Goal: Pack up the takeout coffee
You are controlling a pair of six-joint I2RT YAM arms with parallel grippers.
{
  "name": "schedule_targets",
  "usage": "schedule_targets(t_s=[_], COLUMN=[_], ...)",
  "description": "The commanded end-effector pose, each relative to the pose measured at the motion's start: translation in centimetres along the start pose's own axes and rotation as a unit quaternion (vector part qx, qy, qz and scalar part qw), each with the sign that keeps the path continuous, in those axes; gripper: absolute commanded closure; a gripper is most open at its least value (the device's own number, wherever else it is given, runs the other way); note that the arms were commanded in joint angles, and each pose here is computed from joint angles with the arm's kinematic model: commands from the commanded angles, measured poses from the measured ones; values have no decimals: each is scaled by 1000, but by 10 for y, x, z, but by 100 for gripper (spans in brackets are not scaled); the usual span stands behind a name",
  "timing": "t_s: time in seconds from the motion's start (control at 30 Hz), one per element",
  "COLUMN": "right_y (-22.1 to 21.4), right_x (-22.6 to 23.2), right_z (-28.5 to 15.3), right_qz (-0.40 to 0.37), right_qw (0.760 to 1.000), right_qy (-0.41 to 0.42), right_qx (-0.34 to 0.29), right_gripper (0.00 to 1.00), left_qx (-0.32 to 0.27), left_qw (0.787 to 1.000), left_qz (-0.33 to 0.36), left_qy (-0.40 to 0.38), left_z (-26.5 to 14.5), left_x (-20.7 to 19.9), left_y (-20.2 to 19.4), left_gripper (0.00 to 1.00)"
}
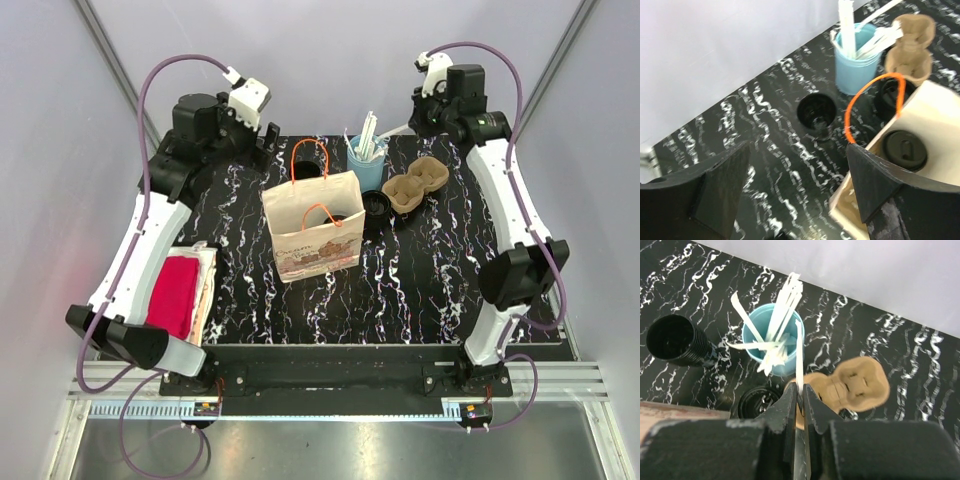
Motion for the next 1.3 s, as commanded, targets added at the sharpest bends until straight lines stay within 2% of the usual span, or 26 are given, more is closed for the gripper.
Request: schedule_targets(t_s=[0.0,0.23,0.4,0.53,0.8,0.97,1.07,1.27], right_y=[24,43,43,53,50,31,23,17], right_x=[2,33,84,100,124,149,161,183], right_z=[-55,-121,-169,-207,-232,-234,-227,-229], right_qz=[-24,-89,-151,-157,-168,-200,-224,-252], right_qw=[999,993,986,982,976,971,968,958], right_qy=[-35,-38,9,39,94,112,110,135], right_qx=[-31,-62,-72,-101,-97,-61,-41,-39], right_gripper=[88,88,88,89,89,89,89,89], left_qx=[-18,24,50,63,92,101,97,91], left_qw=[998,996,993,992,985,979,977,976], left_qz=[27,-5,-37,-47,-90,-116,-125,-125], left_qy=[50,84,95,97,119,135,140,154], left_z=[-31,-44,-47,-50,-64,-68,-68,-74], left_x=[18,39,51,57,76,85,84,86], left_y=[11,-22,-59,-75,-114,-139,-147,-152], left_gripper=[15,9,1,1,1,1,1,1])
Point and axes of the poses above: each gripper's point midway between its finger pads, its own z axis out along the fingers, its own x axis along the line the jaws close on, y = z × x, the point moved 6 cm from there along -z, back along the fingers, and after that the axes turned 4 degrees about z, right-handed, at the moved point
